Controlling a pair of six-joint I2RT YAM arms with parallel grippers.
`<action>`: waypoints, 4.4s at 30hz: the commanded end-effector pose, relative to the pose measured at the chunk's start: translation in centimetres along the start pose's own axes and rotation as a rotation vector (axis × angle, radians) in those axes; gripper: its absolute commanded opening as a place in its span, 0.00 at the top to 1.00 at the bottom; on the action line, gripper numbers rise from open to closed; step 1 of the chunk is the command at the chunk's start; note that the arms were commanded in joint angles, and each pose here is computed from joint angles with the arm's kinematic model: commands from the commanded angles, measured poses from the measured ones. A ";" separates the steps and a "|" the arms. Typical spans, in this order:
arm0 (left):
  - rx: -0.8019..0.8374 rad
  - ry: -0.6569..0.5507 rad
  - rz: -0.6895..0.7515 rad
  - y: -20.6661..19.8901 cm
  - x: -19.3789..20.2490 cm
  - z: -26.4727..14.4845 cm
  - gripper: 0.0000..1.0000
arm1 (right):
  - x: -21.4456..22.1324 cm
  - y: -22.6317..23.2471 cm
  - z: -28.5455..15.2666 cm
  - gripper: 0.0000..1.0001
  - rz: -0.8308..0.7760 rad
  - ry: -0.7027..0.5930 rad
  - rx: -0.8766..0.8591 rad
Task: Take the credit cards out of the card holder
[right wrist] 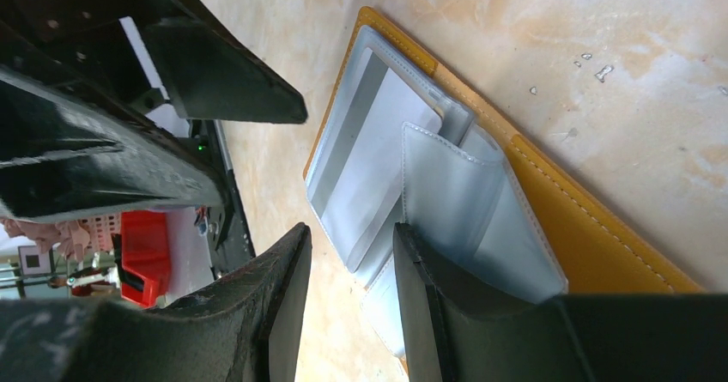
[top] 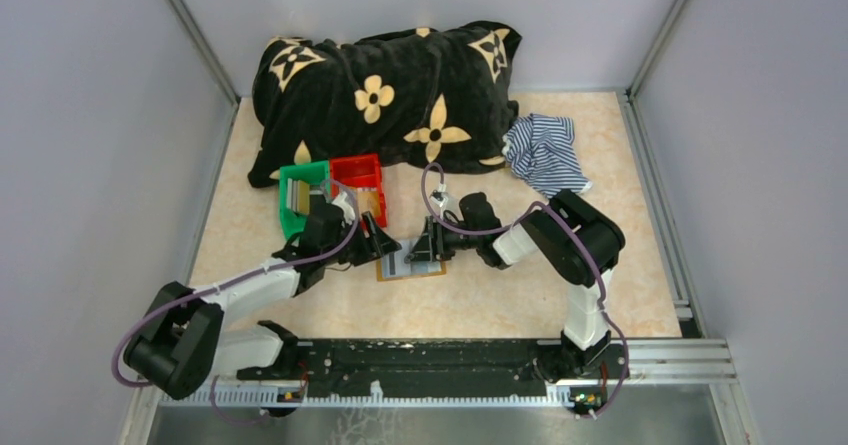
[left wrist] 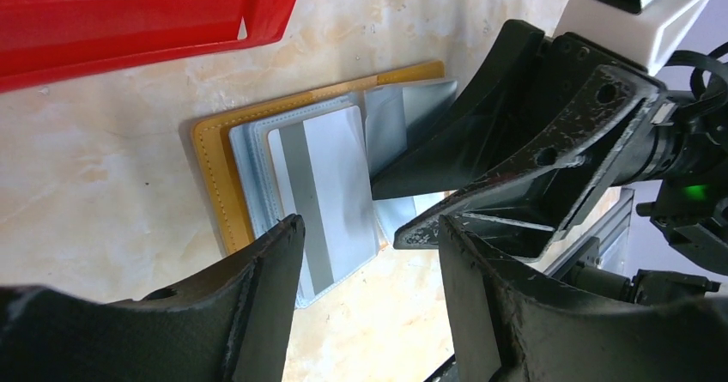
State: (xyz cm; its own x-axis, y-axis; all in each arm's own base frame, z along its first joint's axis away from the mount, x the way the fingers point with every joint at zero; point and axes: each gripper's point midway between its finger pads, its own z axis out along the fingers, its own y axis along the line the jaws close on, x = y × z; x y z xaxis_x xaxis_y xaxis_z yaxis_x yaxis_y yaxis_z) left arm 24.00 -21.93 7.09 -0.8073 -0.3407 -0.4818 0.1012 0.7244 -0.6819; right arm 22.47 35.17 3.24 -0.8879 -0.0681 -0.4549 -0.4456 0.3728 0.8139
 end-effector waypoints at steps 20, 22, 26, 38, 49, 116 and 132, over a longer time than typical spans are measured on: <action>-0.030 0.088 -0.031 2.6 2.9 1.6 0.35 | 2.1 -1.6 0.6 0.60 0.037 0.055 0.038; -0.030 0.100 -0.036 2.8 3.3 1.9 0.35 | 1.9 -1.3 0.6 0.66 0.035 0.050 0.028; -0.032 0.117 -0.044 3.2 3.8 2.2 0.35 | 1.6 -0.9 0.6 0.75 0.031 0.045 0.017; -0.049 0.145 -0.056 4.4 5.0 2.6 0.35 | 0.4 0.9 1.0 0.67 0.035 0.001 -0.079; 0.000 0.129 -0.032 3.5 4.7 2.5 0.37 | 0.6 0.4 1.4 0.66 0.048 0.002 -0.080; 0.034 -0.052 0.146 1.1 0.4 -1.5 0.38 | 0.1 1.0 1.3 0.79 0.044 -0.011 -0.077; 0.126 0.005 0.102 1.2 2.6 -0.1 0.38 | 0.2 0.9 1.4 0.78 0.050 -0.009 -0.077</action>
State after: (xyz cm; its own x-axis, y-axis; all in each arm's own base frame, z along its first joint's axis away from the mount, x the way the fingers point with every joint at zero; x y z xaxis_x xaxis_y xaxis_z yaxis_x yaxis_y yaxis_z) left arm 22.25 -21.51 5.66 -0.7859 -0.2666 -0.5579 0.2429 0.6966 -0.6751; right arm 22.23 36.27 2.54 -0.9263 -0.0353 -0.3752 -0.3663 0.3188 0.8742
